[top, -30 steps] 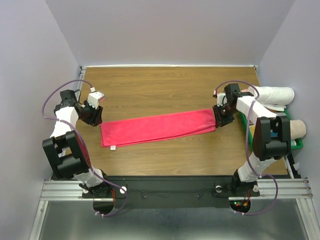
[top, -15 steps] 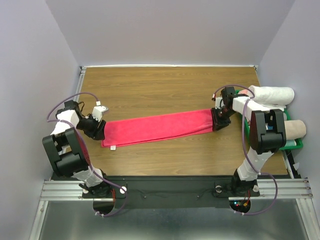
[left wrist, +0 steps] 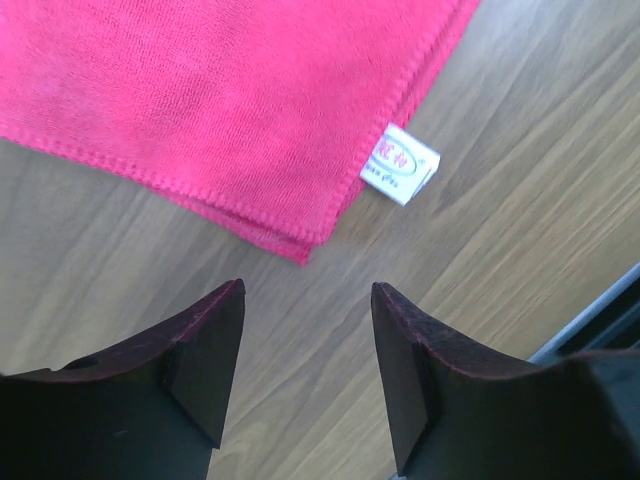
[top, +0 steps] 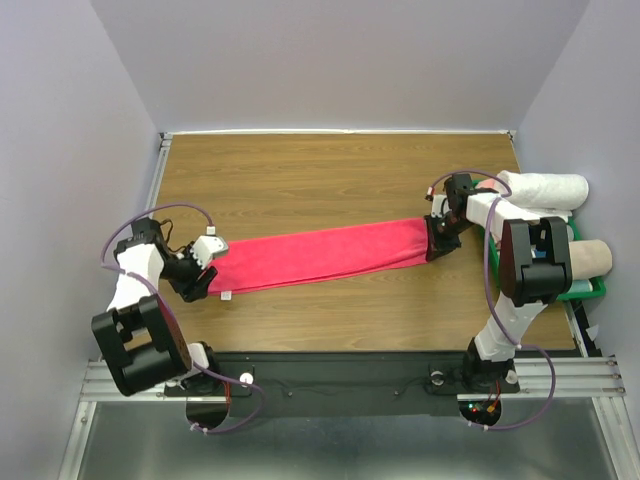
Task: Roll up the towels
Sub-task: Fold the towel
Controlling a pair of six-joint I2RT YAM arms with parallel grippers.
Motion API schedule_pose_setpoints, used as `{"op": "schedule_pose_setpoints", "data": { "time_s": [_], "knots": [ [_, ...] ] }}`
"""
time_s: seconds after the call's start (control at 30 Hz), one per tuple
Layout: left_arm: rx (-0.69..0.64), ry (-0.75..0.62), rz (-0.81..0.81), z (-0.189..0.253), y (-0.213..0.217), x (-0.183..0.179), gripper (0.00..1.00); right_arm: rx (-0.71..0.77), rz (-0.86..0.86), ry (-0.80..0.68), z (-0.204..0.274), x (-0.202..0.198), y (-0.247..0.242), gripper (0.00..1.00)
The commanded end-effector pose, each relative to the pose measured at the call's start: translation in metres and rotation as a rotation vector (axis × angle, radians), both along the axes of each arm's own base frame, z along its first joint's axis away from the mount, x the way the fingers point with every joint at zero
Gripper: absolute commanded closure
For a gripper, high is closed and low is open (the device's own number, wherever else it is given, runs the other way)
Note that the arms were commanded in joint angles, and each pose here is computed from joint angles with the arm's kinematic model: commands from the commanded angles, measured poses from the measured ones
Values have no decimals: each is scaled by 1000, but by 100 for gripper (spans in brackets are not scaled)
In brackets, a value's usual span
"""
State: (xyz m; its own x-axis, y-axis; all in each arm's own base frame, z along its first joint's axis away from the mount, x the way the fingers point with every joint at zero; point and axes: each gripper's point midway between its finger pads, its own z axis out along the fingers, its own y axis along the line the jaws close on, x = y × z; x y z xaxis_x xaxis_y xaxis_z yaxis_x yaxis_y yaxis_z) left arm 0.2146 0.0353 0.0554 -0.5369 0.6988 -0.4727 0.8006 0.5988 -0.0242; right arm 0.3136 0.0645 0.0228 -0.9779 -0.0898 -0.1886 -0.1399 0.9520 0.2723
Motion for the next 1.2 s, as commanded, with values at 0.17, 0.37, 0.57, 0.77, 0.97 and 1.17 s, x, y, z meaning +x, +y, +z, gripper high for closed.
{"op": "schedule_pose_setpoints", "data": {
  "time_s": [0.17, 0.37, 0.57, 0.77, 0.97, 1.17],
  "knots": [
    [181, -210, -408, 17, 8, 7, 34, 16, -9, -13, -1, 2, 0, 99],
    [181, -249, -632, 13, 1, 8, 35, 20, -11, 8, -6, -3, 1, 99],
    [164, -189, -755, -7, -5, -4, 36, 29, -11, 19, -9, -3, 2, 99],
    [156, -196, -812, -20, -18, -4, 37, 33, -16, 23, -10, -2, 2, 99],
    [146, -184, -817, -25, -24, 4, 43, 32, -18, 29, -11, -3, 1, 100],
    [149, -151, -807, -30, -22, 4, 68, 30, -21, 33, -13, -3, -1, 100]
  ]
}}
